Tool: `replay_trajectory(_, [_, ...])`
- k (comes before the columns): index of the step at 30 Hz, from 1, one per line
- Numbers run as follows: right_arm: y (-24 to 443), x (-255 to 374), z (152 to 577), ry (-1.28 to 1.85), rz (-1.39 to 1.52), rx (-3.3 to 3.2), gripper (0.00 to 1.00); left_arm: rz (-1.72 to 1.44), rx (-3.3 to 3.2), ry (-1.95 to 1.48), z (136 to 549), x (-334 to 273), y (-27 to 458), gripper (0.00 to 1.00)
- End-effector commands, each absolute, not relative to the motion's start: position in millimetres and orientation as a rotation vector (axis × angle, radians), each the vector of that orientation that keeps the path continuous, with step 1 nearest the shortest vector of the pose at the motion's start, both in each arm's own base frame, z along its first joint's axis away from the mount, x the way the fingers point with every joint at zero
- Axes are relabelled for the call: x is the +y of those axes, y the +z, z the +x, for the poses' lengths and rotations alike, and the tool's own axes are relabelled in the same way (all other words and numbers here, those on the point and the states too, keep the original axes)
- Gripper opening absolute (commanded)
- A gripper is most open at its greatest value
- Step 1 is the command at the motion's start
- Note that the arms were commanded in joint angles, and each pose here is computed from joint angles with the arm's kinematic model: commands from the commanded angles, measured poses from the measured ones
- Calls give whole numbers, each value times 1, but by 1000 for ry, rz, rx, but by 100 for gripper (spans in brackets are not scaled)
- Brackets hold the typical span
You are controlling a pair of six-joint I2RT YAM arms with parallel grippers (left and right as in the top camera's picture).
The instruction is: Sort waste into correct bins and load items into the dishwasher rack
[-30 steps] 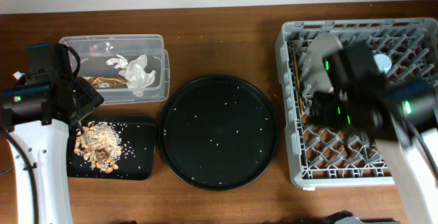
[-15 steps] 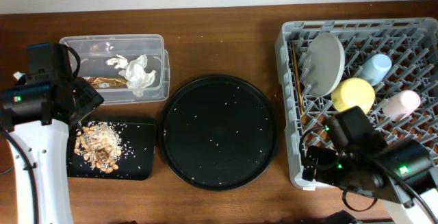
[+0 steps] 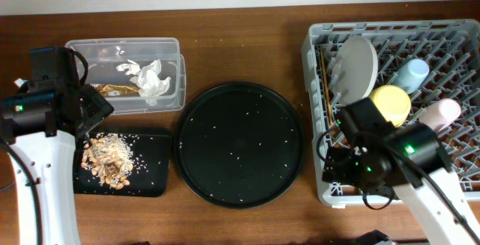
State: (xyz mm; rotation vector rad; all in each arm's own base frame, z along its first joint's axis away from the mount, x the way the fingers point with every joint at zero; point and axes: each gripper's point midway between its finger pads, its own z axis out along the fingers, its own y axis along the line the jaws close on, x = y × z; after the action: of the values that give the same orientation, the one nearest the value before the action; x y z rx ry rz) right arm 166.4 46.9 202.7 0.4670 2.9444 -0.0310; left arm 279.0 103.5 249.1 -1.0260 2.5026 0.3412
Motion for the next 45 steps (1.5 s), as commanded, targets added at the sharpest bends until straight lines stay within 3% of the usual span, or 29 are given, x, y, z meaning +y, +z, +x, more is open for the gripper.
replay_trajectory(1, [217, 31, 174, 88, 553, 2689, 98, -1044, 2476, 336, 278, 105, 254, 100])
replay_trajectory(10, [210, -4, 174, 225, 504, 2111, 98, -1044, 2476, 336, 278, 105, 254, 99])
replay_trajectory(27, [191, 4, 239, 336, 319, 1590, 98, -1044, 2476, 336, 278, 105, 254, 99])
replay_trajectory(32, [188, 16, 244, 272, 128, 1556, 98, -1044, 2476, 336, 278, 105, 254, 100])
replay_trajectory(45, [158, 11, 246, 83, -29, 1640, 98, -1044, 2476, 336, 278, 105, 254, 100])
